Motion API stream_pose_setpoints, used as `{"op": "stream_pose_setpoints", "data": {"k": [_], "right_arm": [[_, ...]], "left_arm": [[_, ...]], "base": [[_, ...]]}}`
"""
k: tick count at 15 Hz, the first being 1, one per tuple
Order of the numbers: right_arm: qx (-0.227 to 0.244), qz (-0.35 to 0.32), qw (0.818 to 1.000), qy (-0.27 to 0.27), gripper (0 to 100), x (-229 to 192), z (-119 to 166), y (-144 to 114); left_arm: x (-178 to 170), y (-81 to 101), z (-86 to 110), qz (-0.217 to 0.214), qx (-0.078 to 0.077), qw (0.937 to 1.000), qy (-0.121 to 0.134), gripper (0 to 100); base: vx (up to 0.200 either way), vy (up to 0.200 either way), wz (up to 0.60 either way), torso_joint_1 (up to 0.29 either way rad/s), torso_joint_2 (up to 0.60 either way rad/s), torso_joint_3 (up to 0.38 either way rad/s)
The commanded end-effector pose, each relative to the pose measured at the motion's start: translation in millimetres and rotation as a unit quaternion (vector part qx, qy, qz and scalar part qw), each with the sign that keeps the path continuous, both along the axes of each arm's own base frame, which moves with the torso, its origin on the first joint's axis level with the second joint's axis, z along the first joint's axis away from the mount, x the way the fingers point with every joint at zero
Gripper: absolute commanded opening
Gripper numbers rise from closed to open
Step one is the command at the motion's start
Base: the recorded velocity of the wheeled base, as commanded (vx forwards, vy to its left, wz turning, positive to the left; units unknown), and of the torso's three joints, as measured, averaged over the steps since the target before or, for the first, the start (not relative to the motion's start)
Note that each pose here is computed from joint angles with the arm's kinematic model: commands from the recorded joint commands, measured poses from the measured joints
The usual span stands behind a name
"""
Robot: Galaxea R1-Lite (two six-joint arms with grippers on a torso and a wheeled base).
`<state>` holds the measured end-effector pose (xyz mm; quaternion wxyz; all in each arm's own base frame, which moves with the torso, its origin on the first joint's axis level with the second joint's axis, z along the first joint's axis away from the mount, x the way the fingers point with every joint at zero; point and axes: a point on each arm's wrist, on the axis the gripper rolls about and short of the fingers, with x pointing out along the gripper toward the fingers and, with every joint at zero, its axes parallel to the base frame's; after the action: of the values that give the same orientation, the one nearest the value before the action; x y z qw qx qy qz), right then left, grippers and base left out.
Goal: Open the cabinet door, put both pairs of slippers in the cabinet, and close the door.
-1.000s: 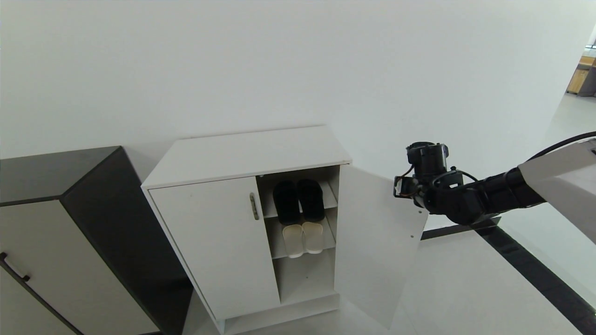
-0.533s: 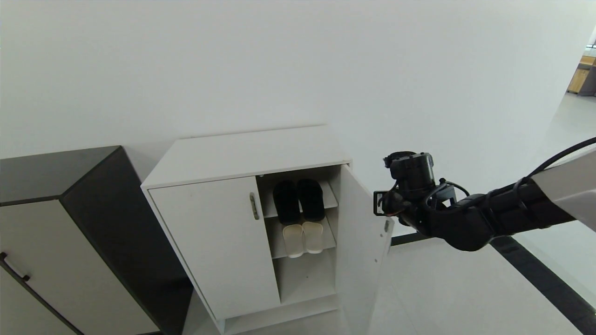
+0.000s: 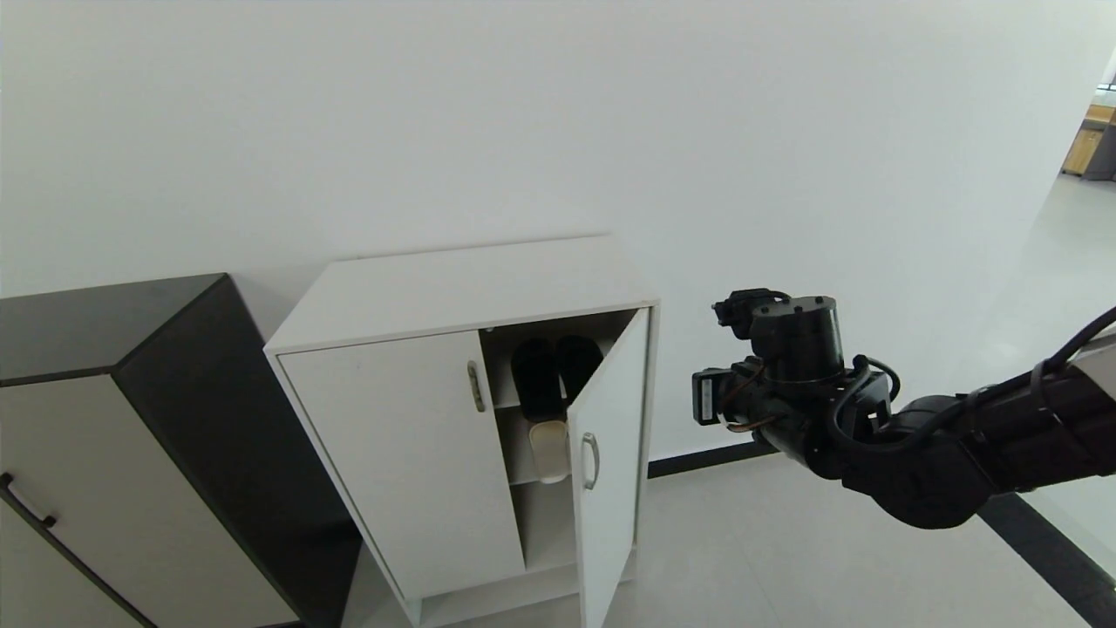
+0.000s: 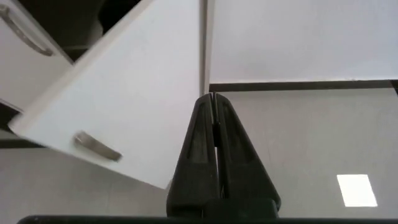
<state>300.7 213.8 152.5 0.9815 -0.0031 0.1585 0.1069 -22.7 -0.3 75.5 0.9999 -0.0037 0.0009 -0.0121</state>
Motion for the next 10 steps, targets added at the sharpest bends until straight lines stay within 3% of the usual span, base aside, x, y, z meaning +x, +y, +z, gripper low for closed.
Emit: {"op": "stream_pose_setpoints", "data": {"k": [1,7,10], "right_arm": [[-0.002,0.008,1.0,0.002,0,-7,-1,2],[0.007,0.061,0.998,0.018,0,-16,-7,8],[0.034,0.108,0.994,0.007,0,-21,-16,7]], "left_arm": [[0,0.0,0.0,0.0,0.0,1.0,0.0,0],[0,0.0,0.0,0.0,0.0,1.0,0.0,0],[0,0.0,0.0,0.0,-0.001,1.0,0.0,0]], "base": [[0.0,0.0,0.0,0.0,0.0,0.0],[0.0,0.0,0.6,0.003,0.0,0.004],[0.0,0.0,0.0,0.0,0.0,0.0]]}}
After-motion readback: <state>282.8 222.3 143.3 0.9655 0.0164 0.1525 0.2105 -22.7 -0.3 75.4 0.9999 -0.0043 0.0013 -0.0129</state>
